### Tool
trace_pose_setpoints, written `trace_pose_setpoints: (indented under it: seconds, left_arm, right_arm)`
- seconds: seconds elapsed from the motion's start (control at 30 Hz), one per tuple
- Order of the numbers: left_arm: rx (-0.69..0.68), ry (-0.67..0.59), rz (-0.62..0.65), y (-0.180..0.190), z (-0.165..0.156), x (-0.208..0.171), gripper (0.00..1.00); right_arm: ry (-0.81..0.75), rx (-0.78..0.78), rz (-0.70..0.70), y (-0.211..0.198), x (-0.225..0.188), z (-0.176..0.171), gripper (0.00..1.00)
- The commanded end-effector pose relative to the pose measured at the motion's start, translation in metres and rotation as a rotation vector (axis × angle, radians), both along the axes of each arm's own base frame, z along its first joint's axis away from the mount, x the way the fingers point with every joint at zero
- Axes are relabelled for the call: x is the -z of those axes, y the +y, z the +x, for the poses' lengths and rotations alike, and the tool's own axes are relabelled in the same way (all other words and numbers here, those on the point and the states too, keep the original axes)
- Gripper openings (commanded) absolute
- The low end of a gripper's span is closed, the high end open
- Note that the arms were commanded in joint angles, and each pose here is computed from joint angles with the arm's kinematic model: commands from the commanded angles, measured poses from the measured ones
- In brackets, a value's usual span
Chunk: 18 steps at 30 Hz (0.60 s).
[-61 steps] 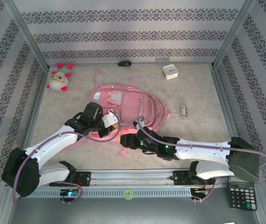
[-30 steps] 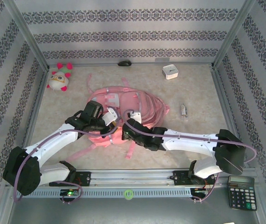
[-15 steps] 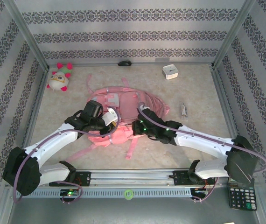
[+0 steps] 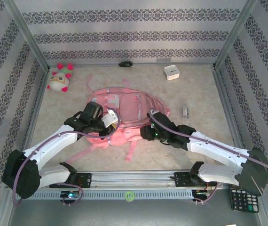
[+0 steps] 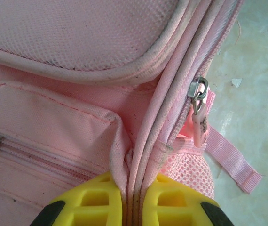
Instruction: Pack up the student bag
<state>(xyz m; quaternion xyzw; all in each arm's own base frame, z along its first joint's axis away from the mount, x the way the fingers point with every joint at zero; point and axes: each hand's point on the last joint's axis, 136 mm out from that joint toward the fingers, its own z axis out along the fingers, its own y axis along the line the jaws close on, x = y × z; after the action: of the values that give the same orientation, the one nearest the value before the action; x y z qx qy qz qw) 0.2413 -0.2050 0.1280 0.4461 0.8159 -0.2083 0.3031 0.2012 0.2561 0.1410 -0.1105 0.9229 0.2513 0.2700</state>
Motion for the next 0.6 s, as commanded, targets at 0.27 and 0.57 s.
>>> trace_pose_setpoints:
  seconds: [0.27,0.57]
  left_arm:
    - [-0.018,0.056,-0.098,-0.009,-0.002,-0.023,0.00]
    - [-0.011,0.052,-0.119,-0.011,-0.004,-0.029,0.00]
  right_arm:
    - [-0.011,0.092,-0.010,0.074,-0.008,0.013,0.44]
    - [-0.051,0.231,-0.133,0.070,0.007,0.037,0.42]
